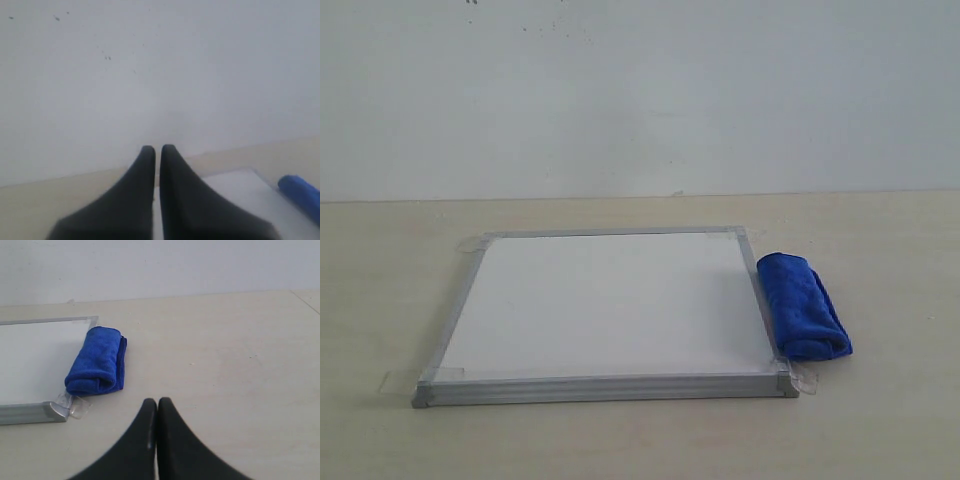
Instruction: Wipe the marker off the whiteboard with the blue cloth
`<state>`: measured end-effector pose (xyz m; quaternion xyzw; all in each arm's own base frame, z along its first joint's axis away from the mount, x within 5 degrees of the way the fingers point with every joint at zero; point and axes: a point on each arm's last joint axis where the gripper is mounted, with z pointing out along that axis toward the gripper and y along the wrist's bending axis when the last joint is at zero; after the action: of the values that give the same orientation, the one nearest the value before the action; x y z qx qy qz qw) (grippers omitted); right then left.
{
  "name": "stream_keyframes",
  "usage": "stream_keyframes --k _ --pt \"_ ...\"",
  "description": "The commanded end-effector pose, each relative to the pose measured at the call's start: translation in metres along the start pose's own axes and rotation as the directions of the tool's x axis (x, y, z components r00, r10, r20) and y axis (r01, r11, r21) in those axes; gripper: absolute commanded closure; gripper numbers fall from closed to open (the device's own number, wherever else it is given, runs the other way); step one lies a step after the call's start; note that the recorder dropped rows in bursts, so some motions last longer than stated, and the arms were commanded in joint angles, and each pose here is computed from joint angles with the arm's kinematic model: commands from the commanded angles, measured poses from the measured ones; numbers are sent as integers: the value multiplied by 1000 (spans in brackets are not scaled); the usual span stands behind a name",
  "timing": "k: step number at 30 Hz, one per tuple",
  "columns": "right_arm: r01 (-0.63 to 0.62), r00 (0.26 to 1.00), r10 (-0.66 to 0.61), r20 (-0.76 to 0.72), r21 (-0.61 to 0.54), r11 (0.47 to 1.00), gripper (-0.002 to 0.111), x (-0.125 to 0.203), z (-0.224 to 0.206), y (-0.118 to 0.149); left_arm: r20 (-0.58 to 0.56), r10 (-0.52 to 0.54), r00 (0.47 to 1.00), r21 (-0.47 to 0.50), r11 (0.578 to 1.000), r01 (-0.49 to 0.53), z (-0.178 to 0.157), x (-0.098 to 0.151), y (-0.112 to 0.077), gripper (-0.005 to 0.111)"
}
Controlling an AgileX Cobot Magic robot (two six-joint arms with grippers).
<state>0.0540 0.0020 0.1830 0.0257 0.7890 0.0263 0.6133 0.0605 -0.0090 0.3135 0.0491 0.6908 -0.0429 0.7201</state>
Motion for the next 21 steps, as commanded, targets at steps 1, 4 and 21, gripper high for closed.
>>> stream_keyframes --k 1,4,21 --pt "1 1000 -1 9 6 1000 108 -1 0 0 187 -42 981 -16 999 46 -26 23 1 103" --pt "1 1000 -1 9 6 1000 108 -1 0 0 85 -50 995 -17 999 52 -18 58 0 103" --pt "2 1000 -2 12 6 1000 108 -1 0 0 -180 -23 983 -3 1000 23 -10 121 -2 103"
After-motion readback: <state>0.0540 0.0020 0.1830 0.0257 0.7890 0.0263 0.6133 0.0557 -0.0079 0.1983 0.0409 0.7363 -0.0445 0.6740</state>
